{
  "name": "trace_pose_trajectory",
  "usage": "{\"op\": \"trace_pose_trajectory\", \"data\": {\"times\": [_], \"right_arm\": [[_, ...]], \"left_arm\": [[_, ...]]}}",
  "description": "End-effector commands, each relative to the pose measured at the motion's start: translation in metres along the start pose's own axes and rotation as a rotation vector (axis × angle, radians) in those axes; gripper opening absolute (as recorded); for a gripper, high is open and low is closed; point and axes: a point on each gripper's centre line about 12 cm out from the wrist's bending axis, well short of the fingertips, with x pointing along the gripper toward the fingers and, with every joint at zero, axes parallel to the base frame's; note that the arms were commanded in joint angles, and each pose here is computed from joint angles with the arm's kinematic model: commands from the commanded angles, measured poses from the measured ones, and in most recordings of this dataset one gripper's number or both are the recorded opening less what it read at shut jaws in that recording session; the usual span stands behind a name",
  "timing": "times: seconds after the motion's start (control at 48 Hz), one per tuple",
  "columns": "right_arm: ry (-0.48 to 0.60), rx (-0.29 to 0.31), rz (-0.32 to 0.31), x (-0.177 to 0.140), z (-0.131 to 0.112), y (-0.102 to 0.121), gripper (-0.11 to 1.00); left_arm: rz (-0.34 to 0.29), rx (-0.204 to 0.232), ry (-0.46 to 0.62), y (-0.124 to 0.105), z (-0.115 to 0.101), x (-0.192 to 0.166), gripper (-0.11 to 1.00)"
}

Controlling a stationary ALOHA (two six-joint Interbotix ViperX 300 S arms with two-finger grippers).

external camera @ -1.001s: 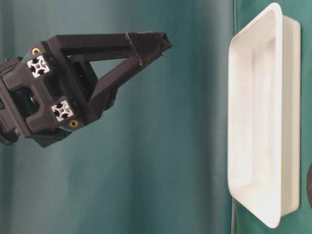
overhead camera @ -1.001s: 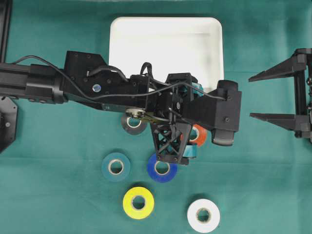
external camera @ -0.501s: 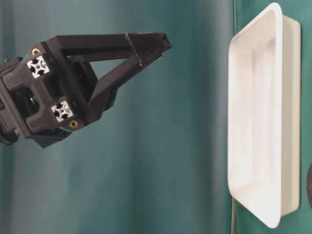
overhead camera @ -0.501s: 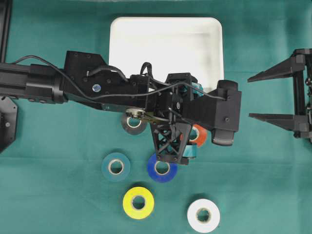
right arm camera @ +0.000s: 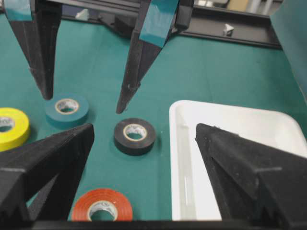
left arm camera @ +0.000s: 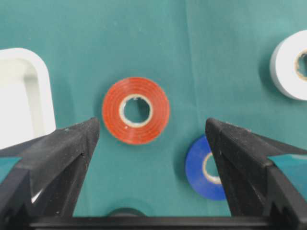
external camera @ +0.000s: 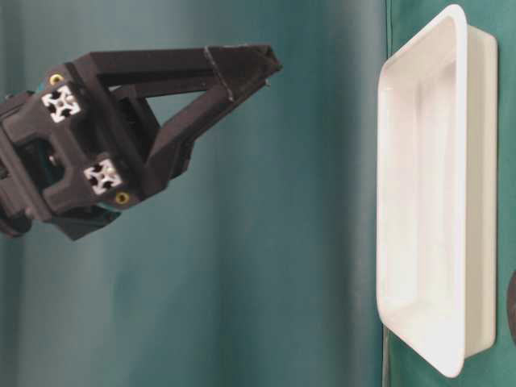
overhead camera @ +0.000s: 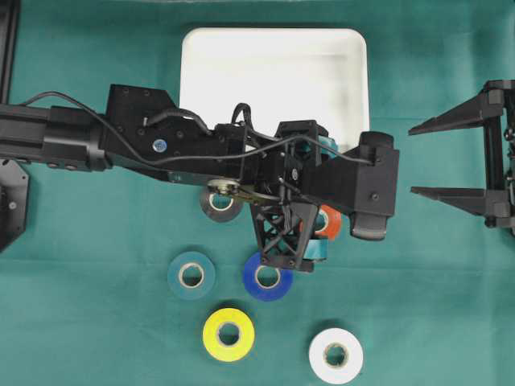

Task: Pick up the tape from a random location and place it into the white case.
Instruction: 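Lower the left gripper into the red roll's hole and close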

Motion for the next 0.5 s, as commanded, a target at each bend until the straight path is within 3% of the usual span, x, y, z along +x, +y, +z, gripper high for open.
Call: {"op": "trace_pose_trajectory", "data": {"times": [0.0, 0.25, 0.48], "right_arm": [[-0.028, -0.002, 0.001, 0.002, 0.012, 0.0, 0.91], [-0.026, -0.002, 0.001, 0.002, 0.011, 0.0, 0.91], [-0.014, -0.002, 0.0, 0.004, 0.008, 0.0, 0.91]], "left_arm": [[0.003, 0.005, -0.031, 0.0, 0.005, -0.002, 0.99], [-0.012, 0.024, -0.042, -0.015, -0.001, 0.024, 0.99], [-0.008, -0.003, -0.045, -0.011, -0.016, 0.048, 0.99]]}}
